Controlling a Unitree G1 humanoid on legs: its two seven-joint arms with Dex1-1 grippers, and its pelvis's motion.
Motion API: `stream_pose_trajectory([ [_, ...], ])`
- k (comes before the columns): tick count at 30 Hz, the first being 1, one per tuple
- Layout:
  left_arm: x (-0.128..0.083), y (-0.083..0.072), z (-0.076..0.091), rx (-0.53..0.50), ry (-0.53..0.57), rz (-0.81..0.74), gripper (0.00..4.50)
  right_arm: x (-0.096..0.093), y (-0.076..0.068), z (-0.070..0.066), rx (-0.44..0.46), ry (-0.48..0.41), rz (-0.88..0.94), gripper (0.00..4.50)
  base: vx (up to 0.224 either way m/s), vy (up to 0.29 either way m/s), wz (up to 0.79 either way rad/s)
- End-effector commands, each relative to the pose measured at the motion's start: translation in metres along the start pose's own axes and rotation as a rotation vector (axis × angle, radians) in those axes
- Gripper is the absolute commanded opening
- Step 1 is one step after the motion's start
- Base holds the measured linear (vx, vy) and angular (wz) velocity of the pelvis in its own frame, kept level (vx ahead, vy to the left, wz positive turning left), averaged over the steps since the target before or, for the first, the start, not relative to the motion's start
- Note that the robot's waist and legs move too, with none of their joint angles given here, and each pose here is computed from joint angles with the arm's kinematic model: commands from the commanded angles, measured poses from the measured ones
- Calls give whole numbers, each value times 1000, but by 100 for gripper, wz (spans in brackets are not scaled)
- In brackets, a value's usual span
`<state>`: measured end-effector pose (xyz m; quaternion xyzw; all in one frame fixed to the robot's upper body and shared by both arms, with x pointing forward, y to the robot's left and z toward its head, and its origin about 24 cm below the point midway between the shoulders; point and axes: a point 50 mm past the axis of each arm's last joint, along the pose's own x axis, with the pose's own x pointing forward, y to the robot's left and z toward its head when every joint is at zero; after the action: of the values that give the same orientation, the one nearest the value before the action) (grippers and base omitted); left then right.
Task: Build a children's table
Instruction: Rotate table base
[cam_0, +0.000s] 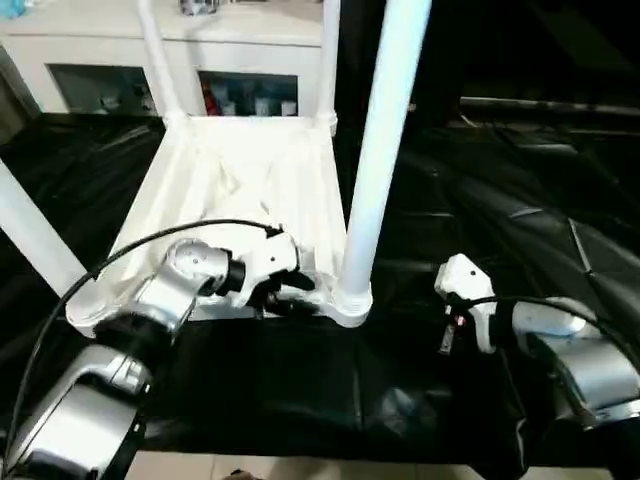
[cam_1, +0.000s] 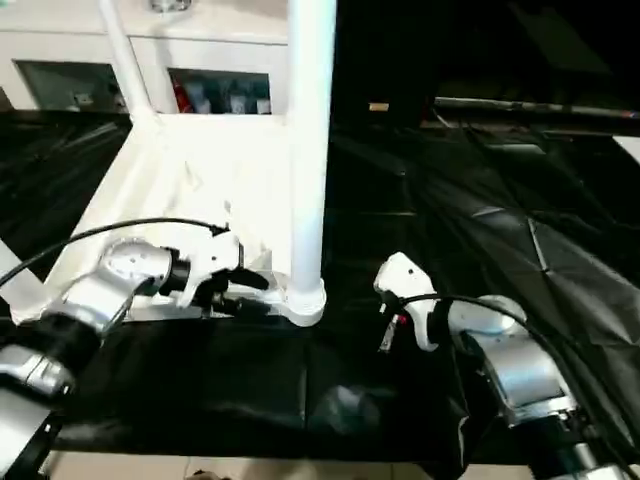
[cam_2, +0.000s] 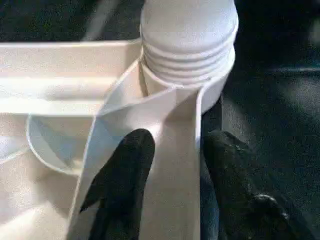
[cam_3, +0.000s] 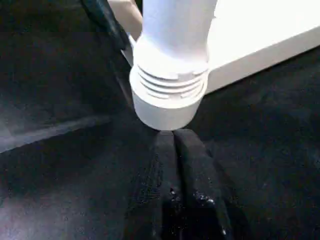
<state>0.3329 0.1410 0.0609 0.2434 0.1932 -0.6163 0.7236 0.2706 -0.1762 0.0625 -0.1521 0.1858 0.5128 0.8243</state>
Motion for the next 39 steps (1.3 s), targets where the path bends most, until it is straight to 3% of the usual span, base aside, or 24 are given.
stream_pose_trajectory([
  [1, -1, 3, 0, 23, 39, -18, 172, 0, 2, -2, -1, 20, 15, 0, 0, 0, 0],
  [10, -7, 5, -11, -2, 76, -24, 100, 1, 1, 0, -13, 33, 9, 0, 0, 0, 0],
  [20, -7, 2, -13, -57, -29, -19, 6, 5, -1, 1, -23, 32, 20, 0, 0, 0, 0],
  [27, 1, -9, -16, -127, -139, -39, 6, 7, 0, 2, -17, 9, 14, 0, 0, 0, 0],
  [32, 14, -27, -19, -139, -148, -96, 6, 11, 1, 0, -14, -6, -2, 0, 0, 0, 0],
  [33, 21, -39, -19, -131, -128, -147, 6, 13, 3, 0, -13, -7, 6, 0, 0, 0, 0],
  [39, 25, -46, -16, -102, -115, -138, 6, 13, 5, 0, -13, -8, 18, 0, 0, 0, 0],
])
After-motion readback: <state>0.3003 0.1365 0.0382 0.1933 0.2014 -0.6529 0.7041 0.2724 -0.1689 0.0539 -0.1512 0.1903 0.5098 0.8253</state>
